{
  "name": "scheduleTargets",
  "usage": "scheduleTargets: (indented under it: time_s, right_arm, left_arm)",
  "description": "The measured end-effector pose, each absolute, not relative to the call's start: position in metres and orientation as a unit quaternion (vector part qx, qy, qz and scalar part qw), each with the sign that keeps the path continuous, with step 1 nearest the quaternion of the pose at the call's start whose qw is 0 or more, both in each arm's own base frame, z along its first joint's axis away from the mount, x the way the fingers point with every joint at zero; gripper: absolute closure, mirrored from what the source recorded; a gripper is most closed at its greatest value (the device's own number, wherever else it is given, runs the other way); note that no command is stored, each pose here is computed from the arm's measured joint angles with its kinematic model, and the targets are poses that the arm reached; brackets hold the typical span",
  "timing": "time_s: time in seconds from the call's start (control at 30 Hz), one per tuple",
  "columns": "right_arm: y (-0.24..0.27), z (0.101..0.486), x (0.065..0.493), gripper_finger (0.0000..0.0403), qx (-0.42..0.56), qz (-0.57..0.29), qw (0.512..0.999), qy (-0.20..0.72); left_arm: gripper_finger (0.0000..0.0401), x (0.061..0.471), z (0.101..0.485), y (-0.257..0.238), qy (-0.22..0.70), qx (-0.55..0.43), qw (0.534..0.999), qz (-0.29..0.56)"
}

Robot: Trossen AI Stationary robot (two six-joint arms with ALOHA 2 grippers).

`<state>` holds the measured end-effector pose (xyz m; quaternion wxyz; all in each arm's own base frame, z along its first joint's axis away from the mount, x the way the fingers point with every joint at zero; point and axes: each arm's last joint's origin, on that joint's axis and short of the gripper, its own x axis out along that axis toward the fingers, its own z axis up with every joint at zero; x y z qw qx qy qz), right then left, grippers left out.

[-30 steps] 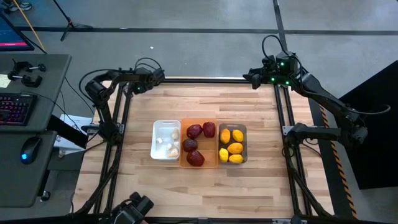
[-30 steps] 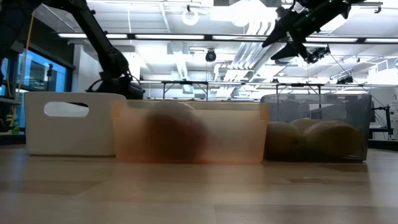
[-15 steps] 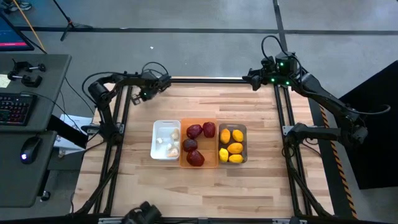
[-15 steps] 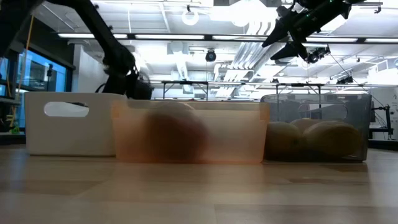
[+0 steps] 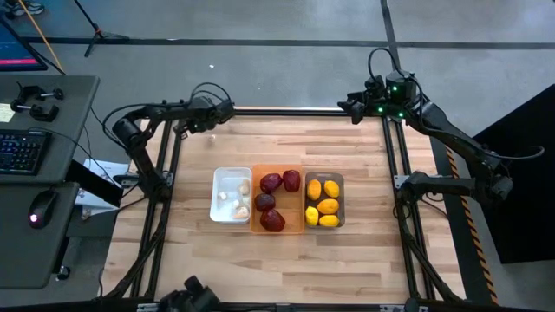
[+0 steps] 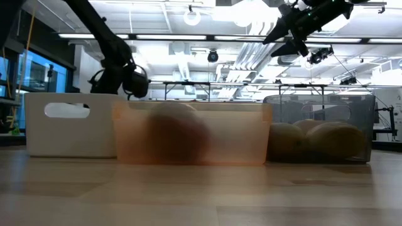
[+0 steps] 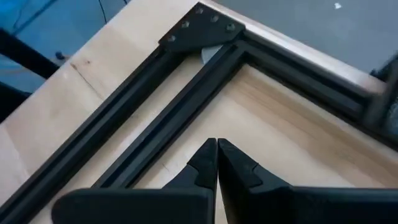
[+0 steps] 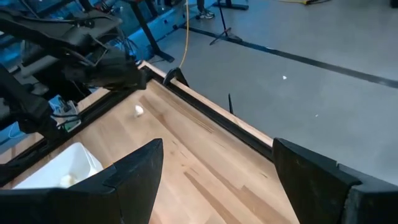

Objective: Sort produce into baskets
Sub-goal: Put the white garlic into the white bin

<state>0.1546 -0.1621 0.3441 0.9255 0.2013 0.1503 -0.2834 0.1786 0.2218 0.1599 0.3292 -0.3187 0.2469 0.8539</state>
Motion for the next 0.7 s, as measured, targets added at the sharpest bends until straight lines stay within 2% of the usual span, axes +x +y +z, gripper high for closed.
scheduleTargets:
  time_s: [0.27,0.5,0.63,0.7]
  right_arm:
    - [-0.162,0.344,0.155,0.0111,0.220,-0.286,0.921,0.145]
    - [-0.162,0.344,0.155,0.0111,0.223,-0.287,0.920,0.144]
    - [-0.162,0.344,0.155,0.0111,0.221,-0.287,0.921,0.145]
    - [-0.162,0.344,0.155,0.0111,0.220,-0.286,0.921,0.145]
  left_arm:
    - [0.0401,0.184,0.150,0.244,0.254,-0.363,0.384,0.811]
    - [0.0401,0.191,0.145,0.233,0.284,-0.370,0.396,0.791]
    - [0.0401,0.197,0.138,0.239,0.277,-0.399,0.443,0.754]
    - [0.0401,0.196,0.136,0.238,0.279,-0.402,0.447,0.749]
